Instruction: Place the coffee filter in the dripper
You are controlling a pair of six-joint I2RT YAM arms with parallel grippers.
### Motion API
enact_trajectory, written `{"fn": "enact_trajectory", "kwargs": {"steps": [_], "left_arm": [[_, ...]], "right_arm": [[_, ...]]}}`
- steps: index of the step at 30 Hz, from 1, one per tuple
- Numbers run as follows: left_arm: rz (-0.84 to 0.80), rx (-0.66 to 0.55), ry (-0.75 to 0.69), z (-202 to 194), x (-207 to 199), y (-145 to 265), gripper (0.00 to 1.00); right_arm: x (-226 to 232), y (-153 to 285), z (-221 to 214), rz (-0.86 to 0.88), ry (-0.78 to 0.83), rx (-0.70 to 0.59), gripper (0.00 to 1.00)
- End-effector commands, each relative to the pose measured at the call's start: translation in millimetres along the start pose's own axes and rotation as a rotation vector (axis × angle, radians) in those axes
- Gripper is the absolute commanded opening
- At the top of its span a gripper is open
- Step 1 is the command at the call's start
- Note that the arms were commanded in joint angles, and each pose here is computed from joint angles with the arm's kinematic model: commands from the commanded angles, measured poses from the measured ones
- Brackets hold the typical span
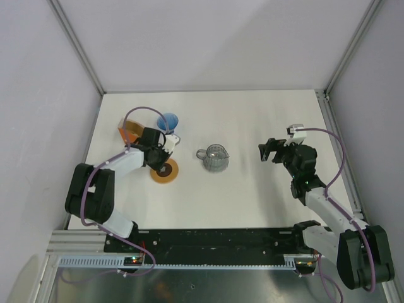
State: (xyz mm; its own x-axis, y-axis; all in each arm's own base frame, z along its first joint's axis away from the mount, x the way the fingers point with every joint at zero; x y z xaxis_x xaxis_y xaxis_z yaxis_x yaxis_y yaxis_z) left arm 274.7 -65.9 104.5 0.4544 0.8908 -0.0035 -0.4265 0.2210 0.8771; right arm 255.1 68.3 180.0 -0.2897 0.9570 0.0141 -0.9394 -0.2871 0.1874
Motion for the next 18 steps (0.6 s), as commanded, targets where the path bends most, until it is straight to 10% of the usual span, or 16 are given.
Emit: {"fn": "enact_trajectory", "kwargs": {"steps": [1, 18], "left_arm": [[-0.033, -0.095, -0.012, 19, -5, 11, 0.0], [-0.143, -0.295, -0.25, 135, -56, 113, 0.0]], "right_arm": [[-1, -1, 27, -0.002, 0.003, -0.093, 0.99], [0, -1, 29, 0.015, -0.012, -0.109, 0.99]]}}
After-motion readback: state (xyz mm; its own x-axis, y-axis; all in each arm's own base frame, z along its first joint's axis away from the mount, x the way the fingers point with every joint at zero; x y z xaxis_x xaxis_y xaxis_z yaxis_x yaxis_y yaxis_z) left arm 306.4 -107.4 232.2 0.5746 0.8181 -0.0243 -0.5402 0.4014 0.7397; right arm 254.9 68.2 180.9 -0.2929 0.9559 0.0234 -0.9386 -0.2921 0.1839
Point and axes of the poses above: each gripper's point midway between its finger pads, its own y axis back along the fingers, its own x axis along the line the jaws close on, z = x × y, the point moved 9 cm from there along y, back along the fingers, and after that the axes turned 12 degrees about y, right-handed, at the moved point
